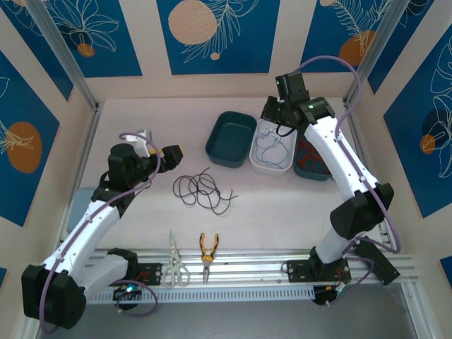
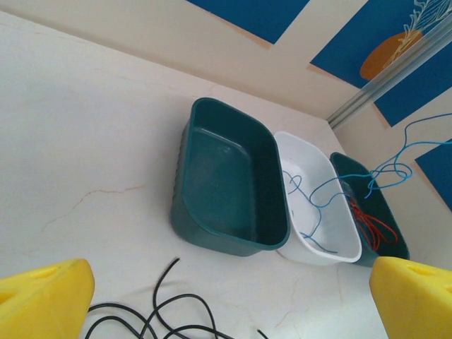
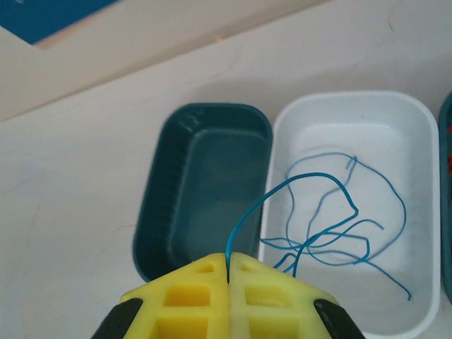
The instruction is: Untangle the cables
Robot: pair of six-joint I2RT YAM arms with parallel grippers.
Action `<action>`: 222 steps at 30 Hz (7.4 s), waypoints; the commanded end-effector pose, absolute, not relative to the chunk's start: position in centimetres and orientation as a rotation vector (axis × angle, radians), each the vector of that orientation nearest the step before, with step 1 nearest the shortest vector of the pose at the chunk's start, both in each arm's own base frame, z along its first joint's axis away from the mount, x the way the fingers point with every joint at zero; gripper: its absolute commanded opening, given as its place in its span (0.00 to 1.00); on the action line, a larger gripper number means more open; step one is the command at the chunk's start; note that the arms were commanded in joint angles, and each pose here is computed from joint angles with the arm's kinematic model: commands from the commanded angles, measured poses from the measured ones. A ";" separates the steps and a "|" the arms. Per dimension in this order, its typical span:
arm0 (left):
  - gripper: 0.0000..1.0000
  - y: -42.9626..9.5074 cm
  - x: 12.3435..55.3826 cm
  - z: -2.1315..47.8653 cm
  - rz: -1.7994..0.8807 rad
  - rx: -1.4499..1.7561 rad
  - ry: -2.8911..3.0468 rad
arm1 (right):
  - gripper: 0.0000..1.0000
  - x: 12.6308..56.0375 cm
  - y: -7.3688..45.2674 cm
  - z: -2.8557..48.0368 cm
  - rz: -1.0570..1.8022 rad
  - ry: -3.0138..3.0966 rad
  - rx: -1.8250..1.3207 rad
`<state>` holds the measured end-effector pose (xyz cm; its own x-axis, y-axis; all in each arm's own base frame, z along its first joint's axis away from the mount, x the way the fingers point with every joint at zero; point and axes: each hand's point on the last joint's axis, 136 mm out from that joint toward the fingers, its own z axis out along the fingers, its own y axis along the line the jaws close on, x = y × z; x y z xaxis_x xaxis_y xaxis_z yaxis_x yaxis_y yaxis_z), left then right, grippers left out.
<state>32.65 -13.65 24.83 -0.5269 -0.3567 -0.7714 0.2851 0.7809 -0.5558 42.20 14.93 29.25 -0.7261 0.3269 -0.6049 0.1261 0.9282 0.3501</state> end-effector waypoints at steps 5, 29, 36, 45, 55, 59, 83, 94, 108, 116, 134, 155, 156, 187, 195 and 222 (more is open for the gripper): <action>1.00 -13.1 32.8 23.9 -0.759 -0.063 2.001 | 0.00 41.4 13.1 25.3 0.295 2.516 0.437; 1.00 -13.0 32.6 22.2 -0.745 -0.079 2.050 | 0.00 50.9 8.9 14.1 0.048 2.696 0.532; 1.00 -12.9 32.4 21.8 -0.738 -0.079 2.071 | 0.14 52.7 8.9 11.4 0.000 2.766 0.508; 1.00 -12.7 32.4 21.1 -0.721 -0.098 2.100 | 0.39 51.7 8.9 13.4 0.013 2.751 0.463; 1.00 -13.2 32.4 17.6 -0.715 -0.122 2.304 | 0.54 46.7 13.2 18.6 0.149 2.680 0.261; 1.00 -13.7 32.1 15.3 -0.722 -0.126 2.413 | 0.59 43.3 17.4 19.8 0.262 2.636 0.068; 0.85 -12.7 32.0 5.2 -0.612 -0.392 2.674 | 0.57 28.9 34.0 12.0 0.396 2.585 -0.845; 0.63 -14.3 31.7 3.4 -0.703 -0.406 2.696 | 0.45 29.5 35.8 9.3 0.428 2.640 -0.848; 0.15 -14.7 32.1 1.2 -0.687 -0.436 2.713 | 0.04 29.8 35.9 12.9 0.477 2.572 -0.799; 0.01 -14.3 32.2 1.1 -0.658 -0.454 2.702 | 0.00 29.4 35.1 19.0 0.528 2.452 -0.748; 0.00 -14.1 32.1 0.9 -0.652 -0.488 2.693 | 0.00 29.3 32.2 32.3 0.737 2.150 -0.551; 0.00 -13.6 31.5 1.6 -0.630 -0.476 2.681 | 0.00 39.5 26.0 35.8 0.595 2.089 -0.173; 0.00 -13.6 31.5 1.8 -0.633 -0.470 2.679 | 0.00 39.9 25.9 35.7 0.573 2.089 -0.171; 0.00 -13.1 31.4 4.2 -0.612 -0.404 2.624 | 0.00 48.7 23.6 27.3 0.295 2.279 -0.073; 0.00 -12.8 31.2 4.5 -0.593 -0.394 2.618 | 0.00 49.9 23.2 25.1 0.258 2.320 -0.069; 0.00 -13.3 30.9 4.6 -0.635 -0.375 2.615 | 0.00 49.5 25.6 11.6 0.349 2.687 0.059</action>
<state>31.62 -13.05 4.47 -0.8627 -0.3822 -0.3311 -0.1899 0.8517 -0.4883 49.68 24.79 11.93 -0.8893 0.0641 -0.4528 -0.0298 0.9799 0.1973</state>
